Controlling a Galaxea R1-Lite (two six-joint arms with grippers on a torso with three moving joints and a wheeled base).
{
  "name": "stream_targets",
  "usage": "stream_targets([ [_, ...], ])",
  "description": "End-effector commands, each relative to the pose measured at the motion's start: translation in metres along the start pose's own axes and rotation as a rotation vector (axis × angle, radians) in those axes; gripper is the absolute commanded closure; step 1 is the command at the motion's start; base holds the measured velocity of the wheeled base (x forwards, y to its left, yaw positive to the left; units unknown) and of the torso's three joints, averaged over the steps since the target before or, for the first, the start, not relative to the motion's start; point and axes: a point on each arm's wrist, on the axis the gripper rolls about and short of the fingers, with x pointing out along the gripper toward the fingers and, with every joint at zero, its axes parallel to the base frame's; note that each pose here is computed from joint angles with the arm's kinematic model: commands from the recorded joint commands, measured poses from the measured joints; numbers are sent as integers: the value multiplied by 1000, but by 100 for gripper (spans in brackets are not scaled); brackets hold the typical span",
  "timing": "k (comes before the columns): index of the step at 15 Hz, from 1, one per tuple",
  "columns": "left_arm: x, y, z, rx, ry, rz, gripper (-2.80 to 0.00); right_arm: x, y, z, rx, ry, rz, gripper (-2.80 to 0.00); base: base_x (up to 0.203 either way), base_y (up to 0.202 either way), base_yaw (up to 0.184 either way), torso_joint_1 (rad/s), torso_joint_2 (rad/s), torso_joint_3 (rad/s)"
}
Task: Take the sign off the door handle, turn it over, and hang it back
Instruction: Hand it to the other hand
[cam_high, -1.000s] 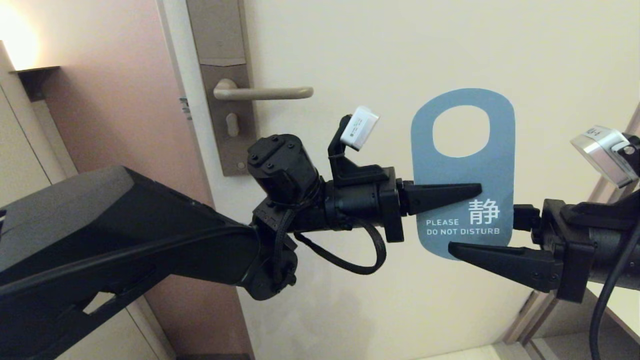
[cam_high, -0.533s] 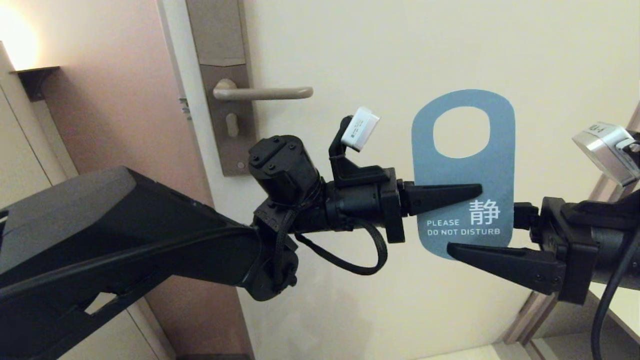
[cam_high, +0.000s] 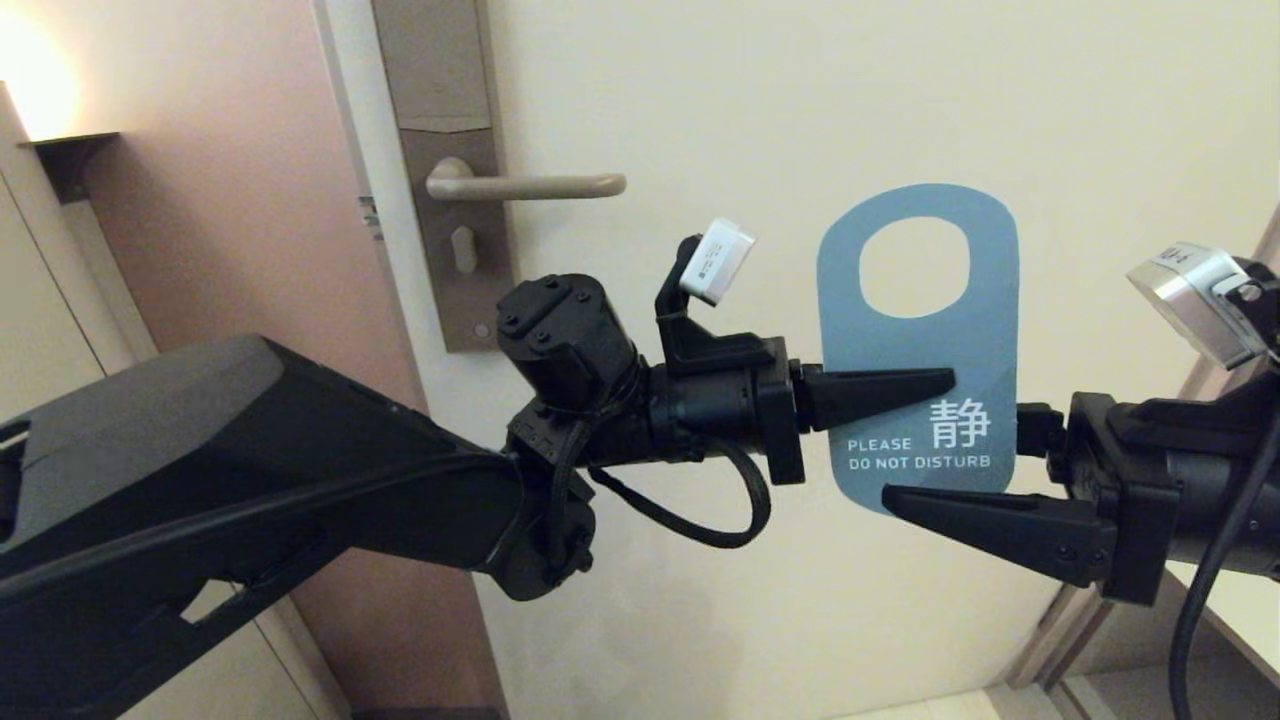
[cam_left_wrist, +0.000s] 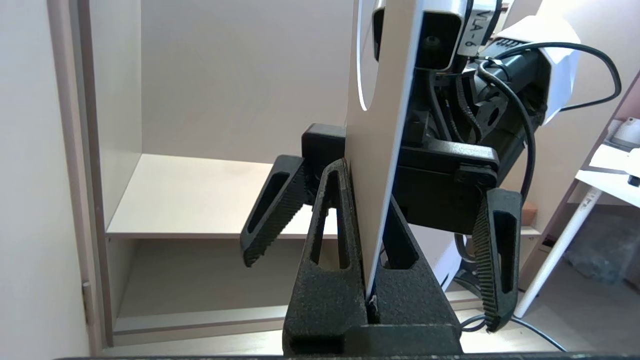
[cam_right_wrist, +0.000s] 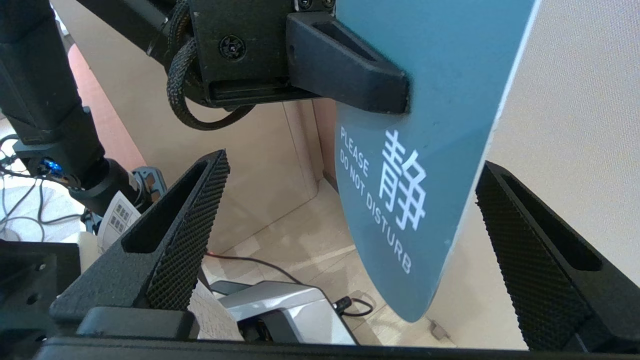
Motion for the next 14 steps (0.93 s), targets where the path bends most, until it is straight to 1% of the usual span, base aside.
stream_targets([
  [1,0,0,0,5,-3,-7,0,2,-1,-1,4,5,4,-280,0,0,0,0,0,0],
  [4,-2,0,0,11,-7,-7,0,2,-1,-1,5,7,6,-280,0,0,0,0,0,0],
  [5,-2,1,0,10,-6,-5,0,3,-2,-2,7,11,6,0,0,0,0,0,0,0],
  [11,-5,1,-2,13,-8,-3,0,5,0,-1,-1,11,16,0,0,0,0,0,0,0],
  [14,-7,-1,-4,5,-3,1,0,6,1,-2,-2,15,25,0,0,0,0,0,0,0],
])
